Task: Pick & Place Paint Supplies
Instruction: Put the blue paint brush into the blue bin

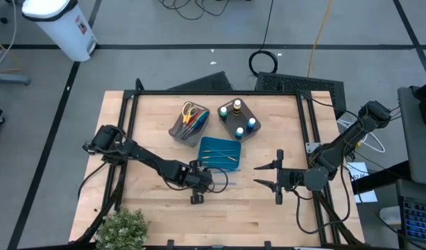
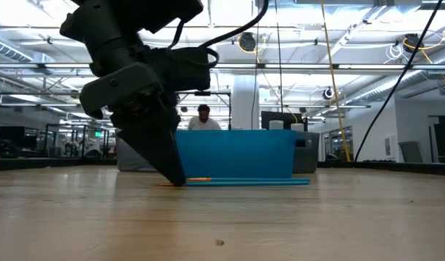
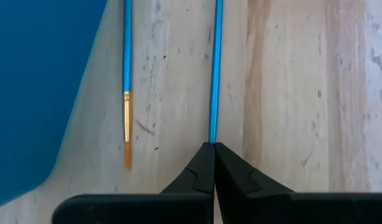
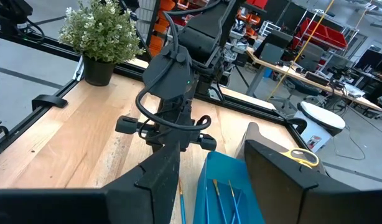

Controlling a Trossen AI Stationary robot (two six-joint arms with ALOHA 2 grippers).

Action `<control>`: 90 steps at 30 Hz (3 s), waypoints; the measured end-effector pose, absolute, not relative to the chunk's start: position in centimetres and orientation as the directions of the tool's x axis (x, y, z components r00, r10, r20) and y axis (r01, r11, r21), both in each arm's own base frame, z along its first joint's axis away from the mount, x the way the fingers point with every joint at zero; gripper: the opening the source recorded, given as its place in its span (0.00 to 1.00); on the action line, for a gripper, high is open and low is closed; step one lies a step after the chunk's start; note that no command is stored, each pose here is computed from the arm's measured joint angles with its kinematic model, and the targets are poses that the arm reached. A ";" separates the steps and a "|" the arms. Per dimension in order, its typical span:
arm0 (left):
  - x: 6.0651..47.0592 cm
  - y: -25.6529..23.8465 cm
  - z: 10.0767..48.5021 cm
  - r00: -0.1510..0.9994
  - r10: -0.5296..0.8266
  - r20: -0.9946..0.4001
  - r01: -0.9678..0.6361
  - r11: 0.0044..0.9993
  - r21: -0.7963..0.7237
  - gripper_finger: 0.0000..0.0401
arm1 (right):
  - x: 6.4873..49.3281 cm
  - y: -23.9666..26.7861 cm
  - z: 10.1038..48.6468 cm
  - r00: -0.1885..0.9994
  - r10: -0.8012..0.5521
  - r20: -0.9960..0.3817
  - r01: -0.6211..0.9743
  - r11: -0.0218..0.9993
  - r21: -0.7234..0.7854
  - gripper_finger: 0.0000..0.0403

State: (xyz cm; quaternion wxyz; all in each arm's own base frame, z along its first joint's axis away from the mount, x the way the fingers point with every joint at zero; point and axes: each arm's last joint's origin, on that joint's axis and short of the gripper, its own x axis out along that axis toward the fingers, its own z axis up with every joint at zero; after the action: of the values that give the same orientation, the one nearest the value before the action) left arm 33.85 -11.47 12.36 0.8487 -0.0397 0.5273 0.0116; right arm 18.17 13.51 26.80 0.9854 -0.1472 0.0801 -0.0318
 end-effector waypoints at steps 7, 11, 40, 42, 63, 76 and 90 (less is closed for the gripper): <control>34.3 -12.0 12.9 0.463 -0.027 -0.886 -0.041 0.998 -0.052 0.01 | 18.2 13.5 26.8 0.985 -0.087 -0.148 0.039 0.955 -0.295 0.42; 34.4 -12.1 13.1 0.472 -0.014 -0.881 -0.045 0.998 -0.040 0.01 | 18.2 13.5 26.8 0.985 -0.087 -0.148 0.040 0.955 -0.295 0.42; 33.5 -12.7 17.4 0.609 0.091 -0.788 -0.072 0.996 0.060 0.01 | 18.1 13.4 26.2 0.991 -0.084 -0.107 0.047 0.951 -0.305 0.42; 33.5 -12.7 17.8 0.625 0.090 -0.776 -0.074 0.996 0.056 0.00 | 18.1 13.4 26.2 0.991 -0.084 -0.106 0.048 0.951 -0.305 0.42; 32.7 -9.4 22.7 0.707 0.199 -0.679 -0.158 0.980 0.122 0.01 | 18.1 13.4 26.3 0.991 -0.083 -0.102 0.049 0.953 -0.300 0.42; 33.5 -5.8 22.8 0.679 0.298 -0.671 -0.286 0.949 0.132 0.01 | 18.1 13.4 26.3 0.991 -0.083 -0.102 0.049 0.952 -0.301 0.42; 34.1 -5.5 21.2 0.643 0.332 -0.690 -0.310 0.937 0.162 0.01 | 18.1 13.4 26.3 0.991 -0.083 -0.102 0.049 0.953 -0.300 0.42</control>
State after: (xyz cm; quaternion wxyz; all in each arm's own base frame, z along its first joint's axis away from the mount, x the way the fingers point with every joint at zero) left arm 34.13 -5.51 21.24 0.9062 0.0143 0.3837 0.1773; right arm 18.08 13.42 26.27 0.9864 -0.1504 0.0567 -0.0335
